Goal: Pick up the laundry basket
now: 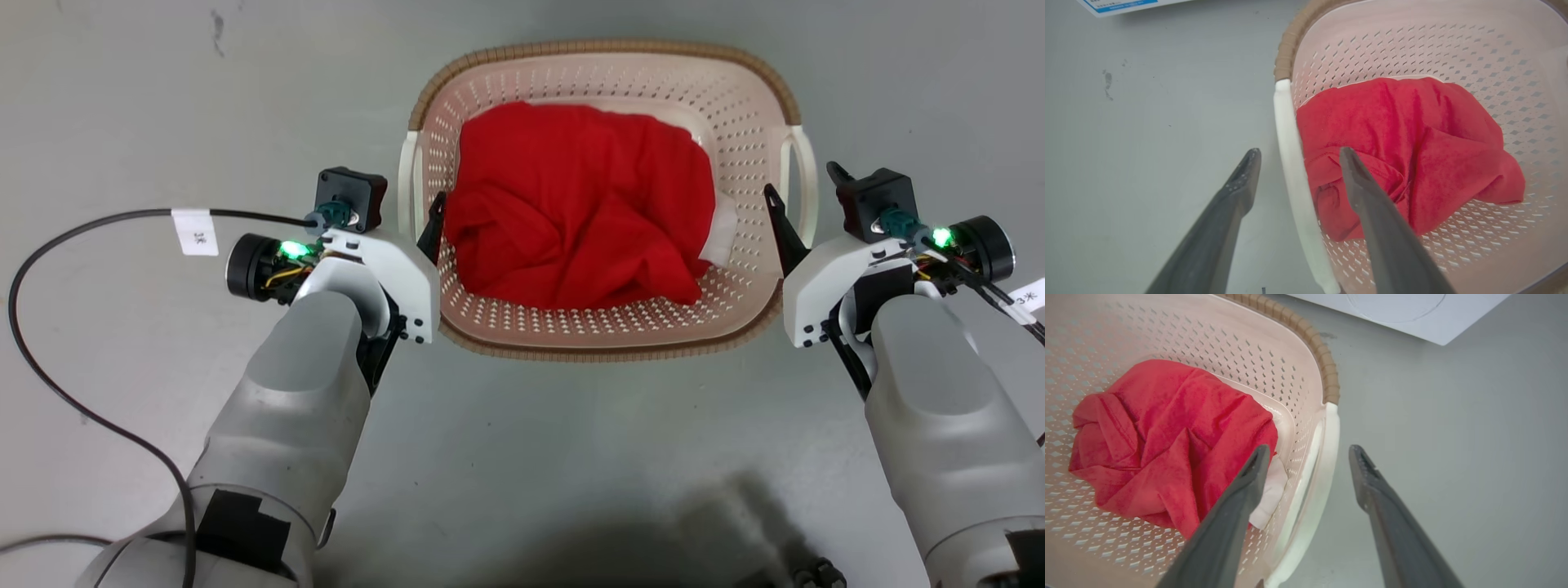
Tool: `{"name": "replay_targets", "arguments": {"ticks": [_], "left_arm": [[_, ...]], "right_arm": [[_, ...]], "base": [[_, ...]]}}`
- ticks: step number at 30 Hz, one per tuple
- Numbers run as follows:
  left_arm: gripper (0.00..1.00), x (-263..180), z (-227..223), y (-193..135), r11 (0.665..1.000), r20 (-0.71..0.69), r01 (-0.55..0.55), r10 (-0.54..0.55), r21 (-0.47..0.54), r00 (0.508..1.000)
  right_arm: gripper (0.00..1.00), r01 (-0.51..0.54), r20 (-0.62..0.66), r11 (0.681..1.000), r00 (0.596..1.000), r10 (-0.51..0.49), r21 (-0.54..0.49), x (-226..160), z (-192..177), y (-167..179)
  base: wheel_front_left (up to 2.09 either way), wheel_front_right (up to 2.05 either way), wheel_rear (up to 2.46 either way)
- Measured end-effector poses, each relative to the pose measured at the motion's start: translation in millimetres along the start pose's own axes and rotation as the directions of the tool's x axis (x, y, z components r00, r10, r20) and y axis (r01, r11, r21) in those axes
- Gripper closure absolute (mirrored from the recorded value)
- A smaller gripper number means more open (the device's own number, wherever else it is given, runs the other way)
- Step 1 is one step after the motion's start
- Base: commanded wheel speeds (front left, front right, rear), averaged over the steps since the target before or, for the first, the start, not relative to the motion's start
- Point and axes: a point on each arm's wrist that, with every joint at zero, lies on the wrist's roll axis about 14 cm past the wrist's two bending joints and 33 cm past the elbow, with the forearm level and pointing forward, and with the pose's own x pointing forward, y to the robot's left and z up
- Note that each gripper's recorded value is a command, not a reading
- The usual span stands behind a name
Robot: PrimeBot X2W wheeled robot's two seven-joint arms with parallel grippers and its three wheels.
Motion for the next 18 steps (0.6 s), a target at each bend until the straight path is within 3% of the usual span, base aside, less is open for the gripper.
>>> {"name": "replay_targets", "arguments": {"ticks": [16,17,18], "left_arm": [[0.0,26.5,-32.3,-0.9,0.999,-0.079,0.033,-0.032,0.005,0.996],[0.09,26.6,-33.8,-1.7,0.999,-0.084,0.035,-0.034,0.002,0.996],[0.7,26.8,-34.3,-2.6,0.999,-0.086,0.037,-0.037,0.001,0.996]], "right_arm": [[0.0,-0.033,-0.133,0.999,0.99,0.038,0.039,28.0,-45.4,14.4],[0.0,-0.033,-0.137,0.999,0.99,0.039,0.043,28.0,-46.6,15.1],[0.15,-0.034,-0.145,0.998,0.989,0.04,0.047,27.5,-48.4,15.9]], "base": [[0.0,0.0,0.0],[0.0,0.0,0.0],[0.0,0.0,0.0]]}}
